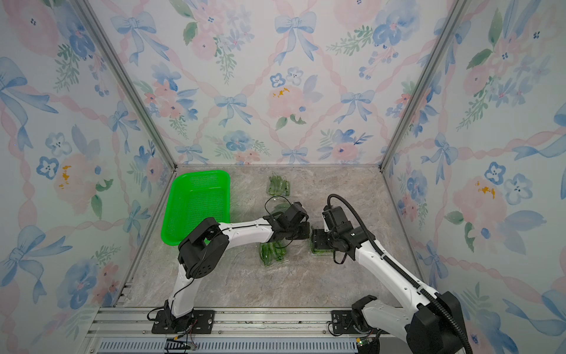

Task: Take small green peppers out of containers
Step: Open the packing box at the center of the board.

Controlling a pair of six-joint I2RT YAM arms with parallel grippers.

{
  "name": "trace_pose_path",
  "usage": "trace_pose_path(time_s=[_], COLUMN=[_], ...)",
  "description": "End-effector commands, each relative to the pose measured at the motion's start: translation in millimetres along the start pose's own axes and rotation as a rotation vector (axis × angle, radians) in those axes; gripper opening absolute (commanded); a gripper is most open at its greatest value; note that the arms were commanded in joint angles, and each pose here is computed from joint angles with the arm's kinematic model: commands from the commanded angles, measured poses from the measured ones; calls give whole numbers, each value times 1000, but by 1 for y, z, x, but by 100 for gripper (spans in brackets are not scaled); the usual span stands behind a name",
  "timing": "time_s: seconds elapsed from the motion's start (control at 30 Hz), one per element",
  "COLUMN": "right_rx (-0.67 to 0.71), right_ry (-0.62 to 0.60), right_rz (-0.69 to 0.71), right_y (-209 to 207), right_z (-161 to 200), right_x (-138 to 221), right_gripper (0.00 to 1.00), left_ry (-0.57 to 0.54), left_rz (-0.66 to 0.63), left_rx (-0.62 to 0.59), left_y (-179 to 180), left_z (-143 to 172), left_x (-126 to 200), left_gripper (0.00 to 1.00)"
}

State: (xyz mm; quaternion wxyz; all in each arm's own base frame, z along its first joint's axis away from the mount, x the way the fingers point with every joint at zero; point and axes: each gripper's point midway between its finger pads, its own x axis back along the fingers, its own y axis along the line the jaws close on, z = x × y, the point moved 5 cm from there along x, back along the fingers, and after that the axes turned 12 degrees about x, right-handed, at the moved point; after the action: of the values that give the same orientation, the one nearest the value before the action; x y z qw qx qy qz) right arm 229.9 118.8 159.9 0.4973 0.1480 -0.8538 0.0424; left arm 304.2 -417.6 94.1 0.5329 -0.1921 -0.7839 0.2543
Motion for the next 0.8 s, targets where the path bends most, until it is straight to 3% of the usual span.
trace_pose_path(time_s=[0.0, 0.33, 0.77], right_rx=[-48, -29, -21], right_ry=[-4, -14, -23], right_rz=[67, 137, 218], right_y=[0, 8, 14], right_z=[8, 18, 15], right_x=[-6, -17, -39], right_gripper=[74, 82, 79], left_ry=[17, 20, 35], left_rz=[-40, -29, -20], left_rx=[-5, 4, -4], left_y=[4, 1, -3], left_z=[6, 6, 12], left_x=[6, 8, 6], left_gripper=[7, 5, 5])
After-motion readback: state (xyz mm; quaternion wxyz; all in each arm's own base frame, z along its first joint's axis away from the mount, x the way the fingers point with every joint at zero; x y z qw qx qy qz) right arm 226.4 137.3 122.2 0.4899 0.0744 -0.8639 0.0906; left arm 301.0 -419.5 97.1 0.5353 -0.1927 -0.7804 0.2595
